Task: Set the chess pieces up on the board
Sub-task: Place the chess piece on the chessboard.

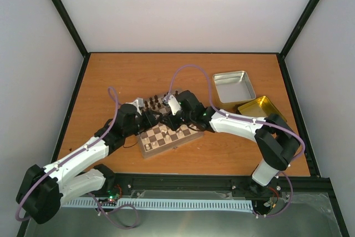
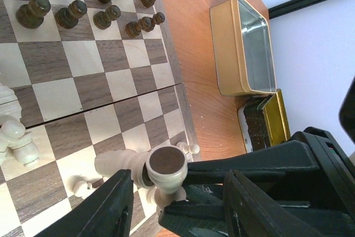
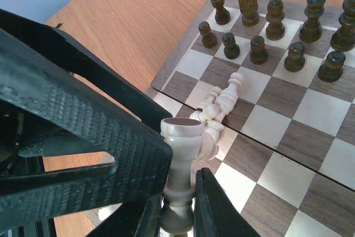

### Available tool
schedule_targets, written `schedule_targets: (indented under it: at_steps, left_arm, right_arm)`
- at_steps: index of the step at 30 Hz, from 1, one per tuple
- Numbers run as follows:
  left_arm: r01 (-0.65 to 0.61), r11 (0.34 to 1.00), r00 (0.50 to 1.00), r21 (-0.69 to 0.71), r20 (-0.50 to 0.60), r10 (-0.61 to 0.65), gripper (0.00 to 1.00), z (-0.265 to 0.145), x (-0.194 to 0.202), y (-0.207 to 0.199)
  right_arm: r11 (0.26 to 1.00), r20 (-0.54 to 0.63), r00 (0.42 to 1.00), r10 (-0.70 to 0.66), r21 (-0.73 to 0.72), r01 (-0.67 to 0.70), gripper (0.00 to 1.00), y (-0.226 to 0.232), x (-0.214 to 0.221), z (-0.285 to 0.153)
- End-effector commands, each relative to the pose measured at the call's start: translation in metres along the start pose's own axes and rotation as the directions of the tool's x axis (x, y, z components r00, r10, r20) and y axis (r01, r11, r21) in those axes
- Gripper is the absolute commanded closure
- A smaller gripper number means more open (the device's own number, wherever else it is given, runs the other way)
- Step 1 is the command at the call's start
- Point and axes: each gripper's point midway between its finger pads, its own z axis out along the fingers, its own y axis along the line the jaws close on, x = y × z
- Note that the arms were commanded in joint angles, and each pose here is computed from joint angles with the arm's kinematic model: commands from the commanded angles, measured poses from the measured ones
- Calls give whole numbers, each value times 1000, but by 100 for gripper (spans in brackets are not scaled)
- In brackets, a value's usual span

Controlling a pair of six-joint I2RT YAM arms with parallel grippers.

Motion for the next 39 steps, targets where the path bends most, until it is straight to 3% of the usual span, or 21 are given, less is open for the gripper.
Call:
schedule_targets:
  at_steps: [1, 10, 24, 31, 35, 39]
  left_arm:
    - [12, 1000, 1000, 27, 27, -13, 55, -2, -7, -7]
    - [15, 998, 1000, 63, -5, -15, 68, -2, -3, -15]
    - [-16, 999, 1000, 37, 2, 16, 67, 3, -3, -7]
    - [-35, 999, 999, 31, 3, 35, 88, 1, -2, -6]
    - [-36, 999, 999, 36, 7, 36, 92, 0, -4, -8]
    - [-33, 997, 999, 73, 26, 31, 93, -9, -9, -20]
  right_arm:
    - [998, 73, 996, -51, -42, 54, 86, 14, -16, -9]
    - [996, 58, 996, -68, -58, 72, 86, 14, -11, -3]
    - [995, 67, 994, -86, -49, 90, 86, 12, -11, -2]
    - [993, 88, 991, -98, -57, 104, 82, 16, -15, -7]
    - [996, 105, 992, -76, -49, 81, 73, 17, -18, -13]
    - [999, 175, 984, -18, -29, 23, 49, 18, -27, -30]
